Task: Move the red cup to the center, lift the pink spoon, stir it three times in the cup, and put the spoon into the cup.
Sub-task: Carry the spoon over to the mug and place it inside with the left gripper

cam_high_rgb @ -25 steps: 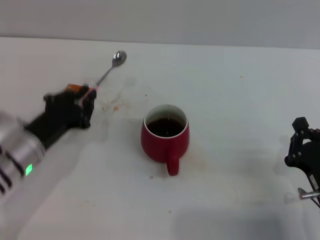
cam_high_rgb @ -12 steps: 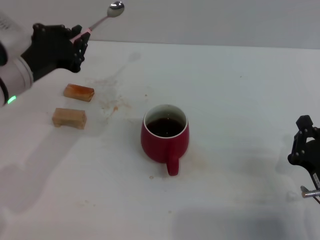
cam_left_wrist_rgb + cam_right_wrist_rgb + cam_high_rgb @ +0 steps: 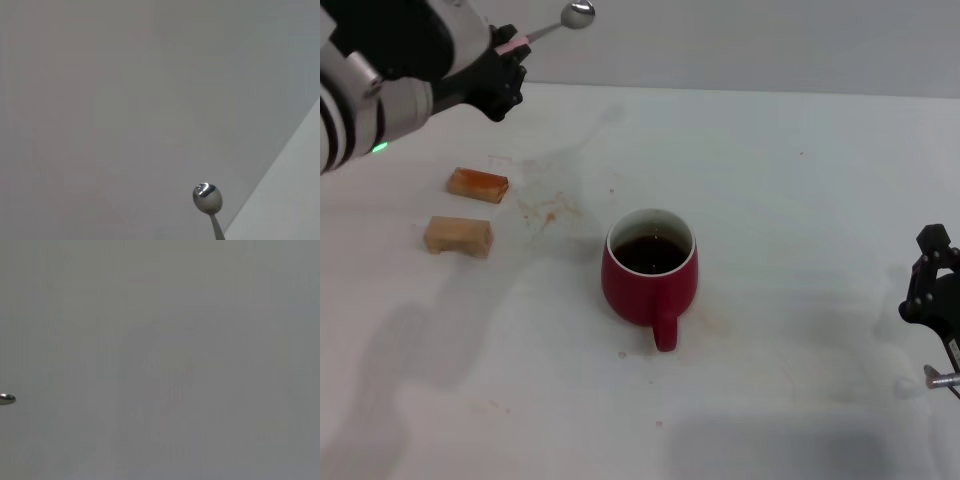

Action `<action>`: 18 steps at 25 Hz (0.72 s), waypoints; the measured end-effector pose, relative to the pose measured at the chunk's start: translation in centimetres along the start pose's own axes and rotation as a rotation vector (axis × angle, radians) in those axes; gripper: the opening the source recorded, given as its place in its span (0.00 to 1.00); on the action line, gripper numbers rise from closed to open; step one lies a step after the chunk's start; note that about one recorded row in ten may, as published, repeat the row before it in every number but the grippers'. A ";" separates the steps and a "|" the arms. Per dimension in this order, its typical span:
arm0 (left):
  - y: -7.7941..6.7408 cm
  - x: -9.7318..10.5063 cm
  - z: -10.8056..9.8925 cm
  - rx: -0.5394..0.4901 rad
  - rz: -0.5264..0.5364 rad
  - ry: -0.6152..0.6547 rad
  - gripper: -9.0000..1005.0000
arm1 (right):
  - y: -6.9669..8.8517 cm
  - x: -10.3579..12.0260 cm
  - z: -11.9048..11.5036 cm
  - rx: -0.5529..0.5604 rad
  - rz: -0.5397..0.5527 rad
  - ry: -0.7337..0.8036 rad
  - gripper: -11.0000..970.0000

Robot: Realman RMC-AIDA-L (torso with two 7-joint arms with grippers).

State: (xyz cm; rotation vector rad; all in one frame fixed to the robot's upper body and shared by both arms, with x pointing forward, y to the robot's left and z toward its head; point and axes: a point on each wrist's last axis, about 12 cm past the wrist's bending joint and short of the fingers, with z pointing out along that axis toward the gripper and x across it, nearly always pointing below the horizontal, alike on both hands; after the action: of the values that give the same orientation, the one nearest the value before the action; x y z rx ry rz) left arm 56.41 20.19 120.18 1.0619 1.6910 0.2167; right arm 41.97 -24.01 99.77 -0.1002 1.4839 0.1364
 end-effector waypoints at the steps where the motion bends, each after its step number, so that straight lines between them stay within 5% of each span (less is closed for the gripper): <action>1: 0.1 -0.4 -0.1 0.007 0.021 0.004 0.15 | 0.0 0.0 0.0 0.000 0.000 0.001 0.01; 18: 2.0 -4.1 -2.5 0.181 0.255 0.039 0.15 | -0.1 0.2 -0.7 0.015 0.004 0.016 0.01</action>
State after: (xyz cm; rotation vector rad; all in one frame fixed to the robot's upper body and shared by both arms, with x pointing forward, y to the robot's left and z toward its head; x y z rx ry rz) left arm 55.50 19.23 125.16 1.4189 1.6302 0.2521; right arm 41.31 -24.18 99.46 -0.0864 1.5009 0.1278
